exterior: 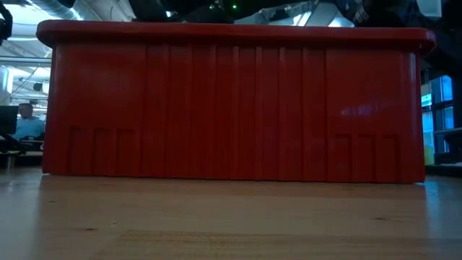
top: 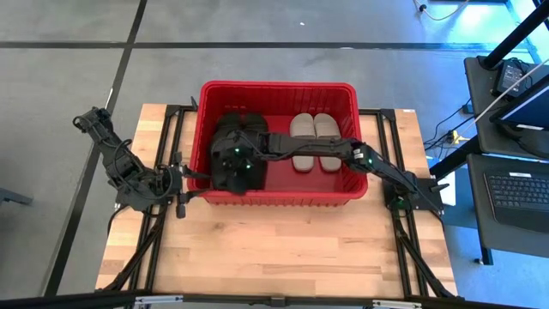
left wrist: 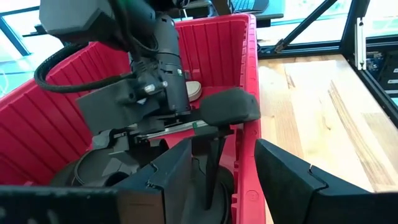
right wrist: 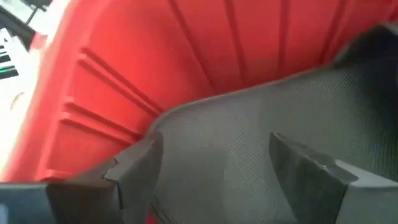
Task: Pick and place slides into bin
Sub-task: Adjust the black slides in the red bin
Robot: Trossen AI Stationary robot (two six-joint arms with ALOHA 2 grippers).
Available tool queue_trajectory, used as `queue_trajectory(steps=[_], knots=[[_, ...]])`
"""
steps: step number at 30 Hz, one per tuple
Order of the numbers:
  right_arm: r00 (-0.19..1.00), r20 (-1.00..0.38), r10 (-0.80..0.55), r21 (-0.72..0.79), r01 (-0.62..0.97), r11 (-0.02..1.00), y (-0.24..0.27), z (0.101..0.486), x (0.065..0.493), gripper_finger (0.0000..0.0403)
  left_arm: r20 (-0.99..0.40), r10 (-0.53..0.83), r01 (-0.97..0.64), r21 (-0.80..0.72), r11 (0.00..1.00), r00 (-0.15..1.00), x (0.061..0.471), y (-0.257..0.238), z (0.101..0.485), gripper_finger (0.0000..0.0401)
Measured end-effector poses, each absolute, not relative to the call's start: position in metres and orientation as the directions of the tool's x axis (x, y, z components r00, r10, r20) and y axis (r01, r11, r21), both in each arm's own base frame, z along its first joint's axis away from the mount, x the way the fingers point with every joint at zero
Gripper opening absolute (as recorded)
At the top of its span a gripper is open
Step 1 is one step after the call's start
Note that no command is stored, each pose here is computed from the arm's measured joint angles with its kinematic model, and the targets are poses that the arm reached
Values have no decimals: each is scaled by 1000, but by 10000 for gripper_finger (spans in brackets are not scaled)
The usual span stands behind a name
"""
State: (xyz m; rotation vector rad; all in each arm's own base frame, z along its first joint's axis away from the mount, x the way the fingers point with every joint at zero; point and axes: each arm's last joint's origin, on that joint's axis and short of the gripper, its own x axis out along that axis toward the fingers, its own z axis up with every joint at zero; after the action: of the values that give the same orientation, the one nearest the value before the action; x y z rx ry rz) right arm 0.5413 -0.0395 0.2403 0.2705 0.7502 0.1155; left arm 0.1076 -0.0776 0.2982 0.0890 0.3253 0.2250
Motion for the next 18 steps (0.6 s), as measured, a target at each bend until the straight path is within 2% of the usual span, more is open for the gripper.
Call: queue_trajectory(steps=[9,18], knots=[[711,-686,155,357,143,923,-53,232,540,292,-307,233,-205,122,971,923,108,-78,298,171],[694,-710,118,365,221,904,-53,229,539,292,-307,233,-204,123,971,923,108,-78,298,171]])
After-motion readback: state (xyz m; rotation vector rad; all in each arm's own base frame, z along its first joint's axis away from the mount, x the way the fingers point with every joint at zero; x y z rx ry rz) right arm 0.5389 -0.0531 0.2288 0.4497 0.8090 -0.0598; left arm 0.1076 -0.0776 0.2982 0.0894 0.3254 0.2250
